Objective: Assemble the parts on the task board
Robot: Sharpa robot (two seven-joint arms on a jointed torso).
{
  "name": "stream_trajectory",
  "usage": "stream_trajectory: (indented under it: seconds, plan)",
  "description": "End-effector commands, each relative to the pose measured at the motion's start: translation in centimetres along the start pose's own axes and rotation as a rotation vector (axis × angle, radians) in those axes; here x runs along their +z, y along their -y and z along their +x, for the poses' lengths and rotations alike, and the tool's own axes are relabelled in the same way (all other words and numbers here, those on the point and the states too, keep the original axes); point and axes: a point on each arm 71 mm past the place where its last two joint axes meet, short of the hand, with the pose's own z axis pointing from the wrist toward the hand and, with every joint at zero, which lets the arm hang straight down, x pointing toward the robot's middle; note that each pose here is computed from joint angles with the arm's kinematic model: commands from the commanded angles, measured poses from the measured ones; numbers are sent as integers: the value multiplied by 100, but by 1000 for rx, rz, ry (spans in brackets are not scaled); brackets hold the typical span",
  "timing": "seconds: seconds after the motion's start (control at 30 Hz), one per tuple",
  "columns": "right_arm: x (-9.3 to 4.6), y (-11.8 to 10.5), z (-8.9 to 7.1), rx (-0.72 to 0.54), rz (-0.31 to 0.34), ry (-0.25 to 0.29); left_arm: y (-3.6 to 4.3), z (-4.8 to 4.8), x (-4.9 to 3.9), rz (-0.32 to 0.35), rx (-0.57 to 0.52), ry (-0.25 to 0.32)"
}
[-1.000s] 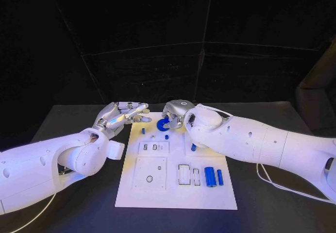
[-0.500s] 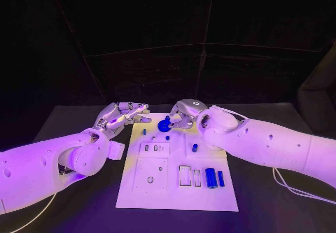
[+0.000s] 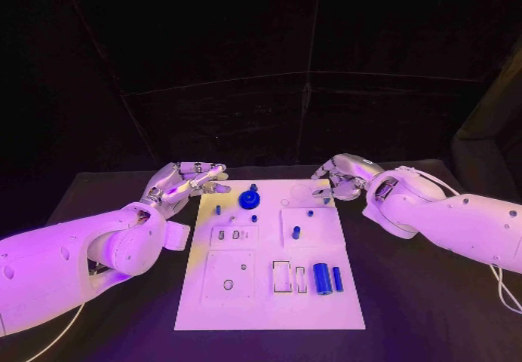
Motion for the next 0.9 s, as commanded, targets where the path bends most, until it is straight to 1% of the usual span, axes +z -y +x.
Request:
stream_trajectory:
  seconds: [0.03,0.17,0.43,0.67,0.9]
  plan:
    - [-24,118,-53,67,-15,6,9,-2,20,9,-4,-9]
    - [-38,251,-87,88,11,17,1,-16,34,9,-1,-6]
    - [-36,359,-90,107,19,10,-15,-30,52,7,1,-4]
    - [-65,449,-33,120,38,-5,-26,-32,67,3,1,-7]
    - [-84,491,42,138,48,-36,-31,-36,76,4,1,-6]
